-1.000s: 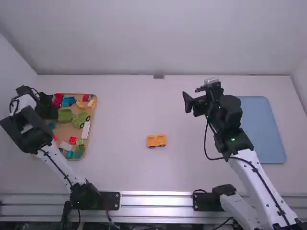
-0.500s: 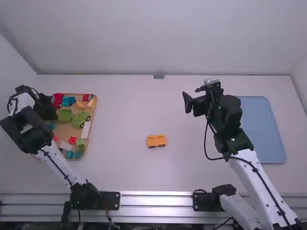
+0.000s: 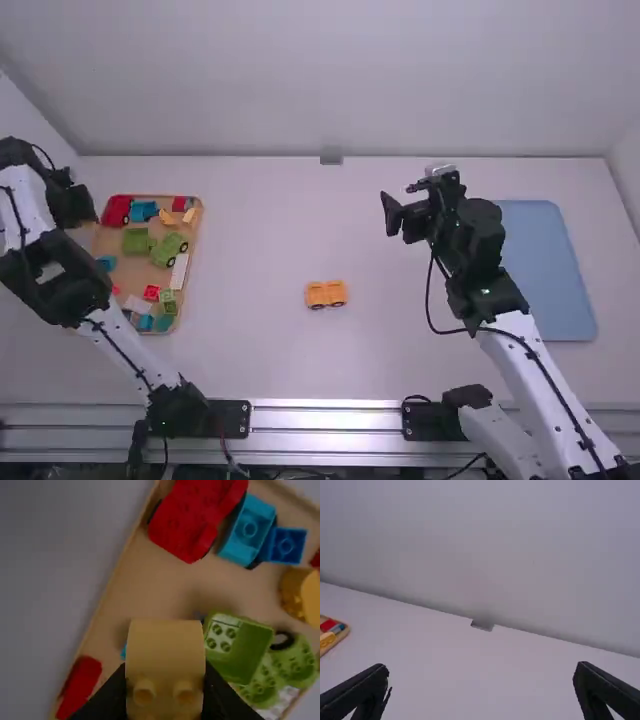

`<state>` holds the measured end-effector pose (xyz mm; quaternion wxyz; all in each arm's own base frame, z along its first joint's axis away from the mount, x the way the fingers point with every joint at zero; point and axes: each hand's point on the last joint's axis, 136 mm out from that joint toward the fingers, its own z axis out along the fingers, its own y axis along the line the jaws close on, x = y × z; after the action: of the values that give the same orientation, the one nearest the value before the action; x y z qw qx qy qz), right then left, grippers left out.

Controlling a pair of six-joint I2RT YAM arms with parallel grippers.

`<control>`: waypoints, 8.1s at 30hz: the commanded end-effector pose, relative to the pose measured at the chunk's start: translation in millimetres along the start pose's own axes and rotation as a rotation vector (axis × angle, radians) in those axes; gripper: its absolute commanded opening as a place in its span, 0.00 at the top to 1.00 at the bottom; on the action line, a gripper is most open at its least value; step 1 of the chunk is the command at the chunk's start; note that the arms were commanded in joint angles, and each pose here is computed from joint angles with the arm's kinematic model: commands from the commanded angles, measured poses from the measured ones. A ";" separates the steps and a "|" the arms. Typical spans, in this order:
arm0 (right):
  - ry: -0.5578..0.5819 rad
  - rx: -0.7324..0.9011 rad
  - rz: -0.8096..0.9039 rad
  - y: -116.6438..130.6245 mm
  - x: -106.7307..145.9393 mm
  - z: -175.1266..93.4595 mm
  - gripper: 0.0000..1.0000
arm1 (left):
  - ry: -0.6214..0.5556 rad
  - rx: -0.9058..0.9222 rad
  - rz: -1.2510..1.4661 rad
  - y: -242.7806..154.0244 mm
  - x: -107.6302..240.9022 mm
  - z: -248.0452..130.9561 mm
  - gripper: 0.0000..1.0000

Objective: Assemble lego blocks to make yellow taxi

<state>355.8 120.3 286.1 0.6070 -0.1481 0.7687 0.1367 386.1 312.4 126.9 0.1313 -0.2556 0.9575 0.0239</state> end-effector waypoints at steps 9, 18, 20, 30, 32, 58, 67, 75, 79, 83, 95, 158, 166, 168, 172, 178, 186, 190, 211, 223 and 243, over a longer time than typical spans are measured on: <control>-0.014 0.030 0.005 -11.4 -12.5 -2.0 0.01 | -0.094 -0.050 -0.101 -112.7 65.8 -62.6 0.98; -0.011 0.030 -0.020 -11.1 -11.6 -1.9 0.01 | 0.022 -0.119 -0.215 -198.1 159.1 -50.9 0.98; -0.011 0.029 -0.025 -10.7 -11.5 -1.8 0.01 | 0.027 -0.108 -0.230 -219.2 172.8 -45.0 0.98; -0.009 0.029 -0.078 -11.0 -8.5 -1.1 0.01 | 0.119 0.137 -0.545 -331.4 238.8 -13.2 0.98; -0.009 0.029 -0.078 -11.0 -6.2 -0.6 0.01 | 0.153 0.178 -0.558 -340.9 243.6 -9.6 0.98; 0.035 0.026 -0.059 -16.3 16.9 32.1 0.01 | 0.167 -0.040 -1.121 -327.3 316.8 27.8 0.98; 0.031 0.027 -0.052 -16.2 15.7 31.4 0.01 | 0.166 0.017 -1.156 -325.0 326.6 59.1 0.98; 0.031 0.027 -0.033 -16.2 15.8 31.5 0.01 | 0.170 0.029 -1.160 -321.3 329.7 66.6 0.98; 0.032 0.027 -0.033 -16.3 16.1 31.5 0.01 | 0.169 0.029 -1.146 -321.9 331.4 66.5 0.98; 0.032 0.027 -0.033 -16.2 16.1 31.5 0.01 | 0.175 0.029 -1.152 -320.1 331.7 68.3 0.63; 0.032 0.026 -0.034 -16.0 15.9 31.4 0.01 | 0.179 0.117 -1.031 -335.2 316.7 61.0 0.01; 0.031 -0.129 0.011 15.7 15.8 31.0 0.01 | -0.519 1.307 1.603 -330.0 330.1 22.4 0.03; 0.029 -0.158 -0.003 28.6 15.4 31.4 0.01 | -0.556 1.294 1.659 -320.1 337.7 41.1 0.22; 0.029 -0.153 -0.002 26.6 15.4 31.4 0.01 | -0.564 1.278 1.640 -318.8 337.2 45.2 0.22; 0.029 -0.147 -0.001 24.3 15.3 31.4 0.01 | -0.586 1.239 1.592 -321.8 337.2 55.7 0.21; 0.028 -0.167 -0.006 32.1 15.2 31.4 0.01 | -0.606 1.206 1.542 -323.6 334.8 61.7 0.25; 0.023 -0.180 -0.010 37.5 13.9 31.4 0.01 | -0.579 1.179 1.548 -321.2 335.2 66.9 0.57; 0.024 -0.179 0.001 37.2 14.0 31.4 0.01 | -0.573 1.176 1.548 -320.6 335.9 68.3 0.64; 0.190 -0.724 -0.457 108.2 115.4 -4.7 0.01 | -0.612 1.204 1.617 -340.9 320.5 0.8 0.82; 0.121 -1.076 -0.599 122.3 228.0 1.6 0.01 | -0.618 1.191 1.683 -379.5 337.0 -36.0 0.81; 0.105 -1.142 -0.458 126.8 292.3 60.4 0.01 | -0.534 1.246 1.670 -399.0 364.6 -23.8 0.85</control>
<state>289.7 239.2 -6.1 0.4122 -0.6315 0.5456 0.3655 282.8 -210.1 71.2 0.3987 0.6183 0.6069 -0.3008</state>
